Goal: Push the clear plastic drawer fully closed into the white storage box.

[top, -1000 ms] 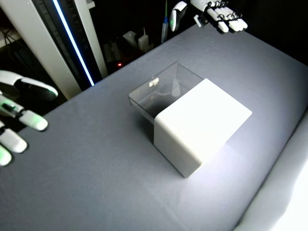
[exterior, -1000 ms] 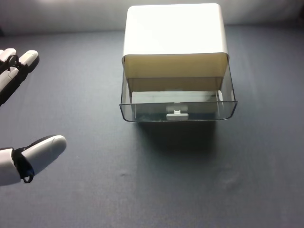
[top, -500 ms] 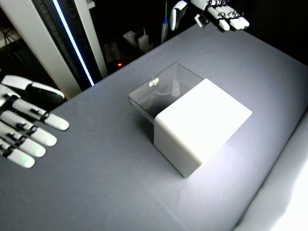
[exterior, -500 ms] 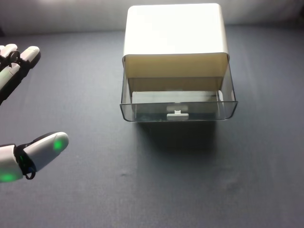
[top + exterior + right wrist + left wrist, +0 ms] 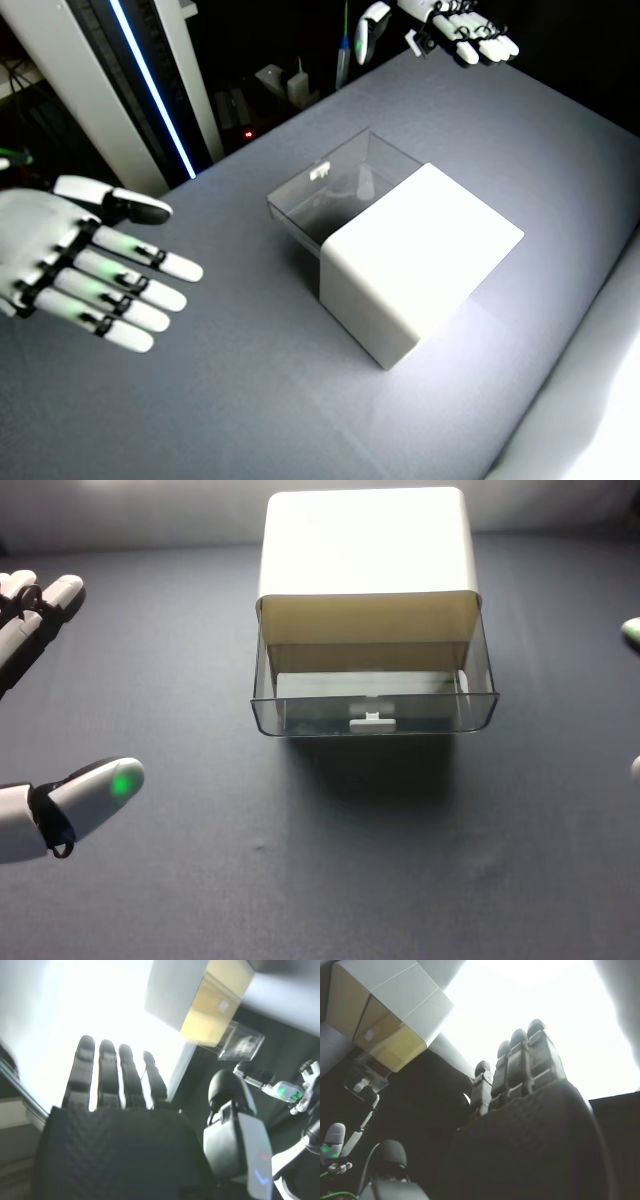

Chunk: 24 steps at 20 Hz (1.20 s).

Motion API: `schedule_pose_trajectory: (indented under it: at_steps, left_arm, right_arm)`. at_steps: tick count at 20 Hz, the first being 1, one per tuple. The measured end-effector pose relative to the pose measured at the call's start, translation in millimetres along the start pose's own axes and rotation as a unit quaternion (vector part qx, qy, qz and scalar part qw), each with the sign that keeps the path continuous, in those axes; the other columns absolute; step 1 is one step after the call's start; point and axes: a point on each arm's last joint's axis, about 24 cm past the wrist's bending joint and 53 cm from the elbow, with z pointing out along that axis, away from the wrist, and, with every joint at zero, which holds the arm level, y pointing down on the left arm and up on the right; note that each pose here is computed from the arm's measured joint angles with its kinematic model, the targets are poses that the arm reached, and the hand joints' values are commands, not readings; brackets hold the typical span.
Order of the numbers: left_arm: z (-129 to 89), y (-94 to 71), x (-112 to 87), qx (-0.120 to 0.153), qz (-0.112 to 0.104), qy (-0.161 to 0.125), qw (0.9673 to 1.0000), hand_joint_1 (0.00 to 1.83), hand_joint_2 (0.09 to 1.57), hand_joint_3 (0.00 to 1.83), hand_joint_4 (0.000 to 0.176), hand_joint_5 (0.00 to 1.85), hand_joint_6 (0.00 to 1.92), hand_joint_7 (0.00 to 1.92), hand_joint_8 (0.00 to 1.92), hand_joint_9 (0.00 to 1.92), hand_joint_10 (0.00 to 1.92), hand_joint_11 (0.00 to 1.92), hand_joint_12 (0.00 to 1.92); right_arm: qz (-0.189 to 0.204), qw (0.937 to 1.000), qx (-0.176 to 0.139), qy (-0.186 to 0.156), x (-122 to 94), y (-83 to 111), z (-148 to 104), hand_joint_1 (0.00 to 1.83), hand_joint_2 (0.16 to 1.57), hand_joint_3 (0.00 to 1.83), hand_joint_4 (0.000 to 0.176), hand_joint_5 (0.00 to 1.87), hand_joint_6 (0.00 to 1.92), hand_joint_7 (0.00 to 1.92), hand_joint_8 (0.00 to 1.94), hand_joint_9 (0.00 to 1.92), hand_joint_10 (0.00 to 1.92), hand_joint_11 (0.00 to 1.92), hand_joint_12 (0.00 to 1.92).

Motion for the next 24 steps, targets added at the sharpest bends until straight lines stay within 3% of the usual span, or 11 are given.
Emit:
schedule_pose_trajectory:
  at_steps: [3,5,8,10,13,15,17,18,20,22,24]
  left_arm:
    - [0,0.9,-0.7,-0.002,0.000,-0.001,1.0000,0.00,0.59,0.54,0.176,0.00,0.00,0.00,0.00,0.00,0.00,0.00,0.00]
    - [0,1.3,-1.0,-0.003,0.000,-0.002,1.0000,0.00,0.59,0.54,0.176,0.00,0.00,0.00,0.00,0.00,0.00,0.00,0.00]
    - [0,1.0,-0.7,-0.002,0.000,-0.001,1.0000,0.00,0.60,0.54,0.176,0.00,0.00,0.00,0.00,0.00,0.00,0.00,0.00]
    - [-1,1.6,-0.3,-0.003,0.001,0.000,1.0000,0.00,0.60,0.54,0.176,0.00,0.00,0.00,0.00,0.00,0.00,0.00,0.00]
    - [-1,2.1,-0.6,-0.004,0.001,-0.001,1.0000,0.00,0.60,0.54,0.176,0.00,0.00,0.00,0.00,0.00,0.00,0.00,0.00]
    - [-1,2.0,-0.5,-0.004,0.001,-0.001,1.0000,0.00,0.60,0.54,0.176,0.00,0.00,0.00,0.00,0.00,0.00,0.00,0.00]
    - [-2,3.0,0.2,-0.005,0.002,0.001,1.0000,0.00,0.60,0.53,0.176,0.00,0.00,0.00,0.00,0.00,0.00,0.00,0.00]
    - [-2,3.5,0.5,-0.006,0.002,0.002,1.0000,0.00,0.60,0.53,0.176,0.00,0.00,0.00,0.00,0.00,0.00,0.00,0.00]
    - [-2,3.9,-0.2,-0.007,0.001,0.001,1.0000,0.00,0.60,0.53,0.176,0.00,0.00,0.00,0.00,0.00,0.00,0.00,0.00]
    - [-2,3.8,0.6,-0.007,0.002,0.002,1.0000,0.00,0.60,0.53,0.176,0.00,0.00,0.00,0.00,0.00,0.00,0.00,0.00]
    - [-2,3.7,0.4,-0.006,0.002,0.002,1.0000,0.00,0.60,0.53,0.176,0.00,0.00,0.00,0.00,0.00,0.00,0.00,0.00]
  right_arm:
    - [-0.002,0.9994,-0.016,0.031,16,9.2,2,0.00,1.19,0.00,0.155,0.00,0.00,0.00,0.00,0.00,0.00,0.00,0.00]
    - [0.003,0.9986,-0.028,0.044,22,15.5,3,0.00,1.19,0.00,0.134,0.00,0.00,0.00,0.00,0.00,0.00,0.00,0.00]
    - [0.012,0.9968,-0.047,0.064,33,27.1,0,0.00,1.15,0.00,0.167,0.00,0.00,0.00,0.00,0.00,0.00,0.00,0.00]
    - [0.015,0.9953,-0.060,0.075,38,36.8,-3,0.00,1.13,0.00,0.173,0.00,0.00,0.00,0.00,0.00,0.00,0.00,0.00]
    - [0.018,0.9934,-0.076,0.084,40,47.7,-6,0.00,1.15,0.00,0.097,0.00,0.00,0.00,0.00,0.00,0.00,0.00,0.00]
    - [0.023,0.9931,-0.077,0.086,42,50.4,-7,0.00,1.14,0.00,0.124,0.00,0.00,0.00,0.00,0.00,0.00,0.00,0.00]
    - [0.025,0.9925,-0.079,0.089,43,52.7,-9,0.00,1.15,0.00,0.098,0.01,0.00,0.00,0.00,0.00,0.00,0.00,0.00]
    - [0.026,0.9924,-0.079,0.091,43,53.8,-10,0.00,1.14,0.00,0.107,0.01,0.00,0.00,0.00,0.00,0.00,0.00,0.00]
    - [0.025,0.9917,-0.082,0.096,45,54.5,-12,0.00,1.13,0.00,0.157,0.01,0.00,0.00,0.00,0.00,0.00,0.00,0.00]
    - [0.033,0.9912,-0.081,0.099,47,54.0,-13,0.00,1.14,0.00,0.149,0.03,0.01,0.00,0.00,0.00,0.00,0.00,0.00]
    - [0.036,0.9905,-0.085,0.102,48,56.8,-13,0.00,1.15,0.00,0.173,0.03,0.01,0.00,0.00,0.00,0.00,0.00,0.00]
